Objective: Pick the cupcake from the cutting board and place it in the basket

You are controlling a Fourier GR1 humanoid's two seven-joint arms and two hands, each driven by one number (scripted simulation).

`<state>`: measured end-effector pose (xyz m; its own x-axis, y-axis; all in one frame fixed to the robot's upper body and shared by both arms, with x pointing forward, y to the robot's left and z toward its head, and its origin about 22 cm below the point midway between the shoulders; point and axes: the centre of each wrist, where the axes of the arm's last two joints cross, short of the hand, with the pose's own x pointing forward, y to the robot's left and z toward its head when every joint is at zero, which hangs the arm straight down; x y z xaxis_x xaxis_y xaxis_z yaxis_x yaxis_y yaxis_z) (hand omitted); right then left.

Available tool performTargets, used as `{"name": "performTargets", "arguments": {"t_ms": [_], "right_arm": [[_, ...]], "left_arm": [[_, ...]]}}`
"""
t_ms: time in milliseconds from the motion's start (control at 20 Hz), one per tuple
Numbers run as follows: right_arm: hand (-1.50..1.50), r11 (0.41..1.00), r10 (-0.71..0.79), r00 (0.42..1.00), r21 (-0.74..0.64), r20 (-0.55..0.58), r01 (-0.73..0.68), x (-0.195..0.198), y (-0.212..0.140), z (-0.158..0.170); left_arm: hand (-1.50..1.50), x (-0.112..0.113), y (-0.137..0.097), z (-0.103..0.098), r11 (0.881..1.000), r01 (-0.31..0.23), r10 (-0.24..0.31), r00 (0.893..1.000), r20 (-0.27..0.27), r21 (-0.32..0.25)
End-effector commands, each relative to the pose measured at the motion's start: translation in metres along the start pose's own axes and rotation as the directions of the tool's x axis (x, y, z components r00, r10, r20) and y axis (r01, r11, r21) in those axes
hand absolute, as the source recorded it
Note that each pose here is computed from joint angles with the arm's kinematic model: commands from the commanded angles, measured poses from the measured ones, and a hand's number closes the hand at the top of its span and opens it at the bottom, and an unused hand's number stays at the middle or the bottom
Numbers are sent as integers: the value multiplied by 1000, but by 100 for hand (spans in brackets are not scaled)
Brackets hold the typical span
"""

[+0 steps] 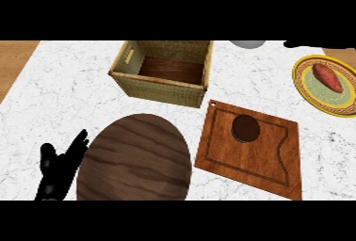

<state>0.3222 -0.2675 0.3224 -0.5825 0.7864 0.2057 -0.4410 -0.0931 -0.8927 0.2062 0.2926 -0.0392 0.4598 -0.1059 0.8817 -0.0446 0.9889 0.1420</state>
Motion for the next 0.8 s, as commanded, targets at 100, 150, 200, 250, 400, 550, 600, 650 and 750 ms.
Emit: {"name": "performTargets", "arguments": {"t_ms": [100,150,200,250,400,550,600,650,750], "right_arm": [[-150,1000,-18,999,23,26,17,0,24,-18],[-150,1000,-12,1000,27,15,11,6,23,-28],[-150,999,-47,999,25,19,47,-9,38,-21],[-150,999,-46,999,13,29,46,-8,36,-25],[-150,997,-81,996,-7,38,81,-14,61,-42],[-150,996,-86,995,6,56,86,-7,90,-55],[-150,996,-91,994,-12,67,92,3,87,-62],[-150,997,-78,995,-3,60,78,5,98,-84],[-150,997,-80,996,0,36,80,-17,95,-64]], "left_arm": [[0,-17,-10,-6,1000,11,-10,996,-84,13],[0,-17,-6,9,1000,7,-8,996,-87,-15],[0,-37,-6,13,1000,7,-7,998,-68,-9],[0,-9,3,-11,1000,6,-5,998,-60,18],[0,-12,4,12,1000,1,-1,997,-82,1],[0,-30,-4,4,1000,11,-11,997,-76,3],[0,-28,13,9,1000,0,-1,997,-76,-9],[0,-25,-1,-4,1000,-7,7,997,-79,4],[0,-12,11,11,1000,6,-9,996,-87,-30]]}}
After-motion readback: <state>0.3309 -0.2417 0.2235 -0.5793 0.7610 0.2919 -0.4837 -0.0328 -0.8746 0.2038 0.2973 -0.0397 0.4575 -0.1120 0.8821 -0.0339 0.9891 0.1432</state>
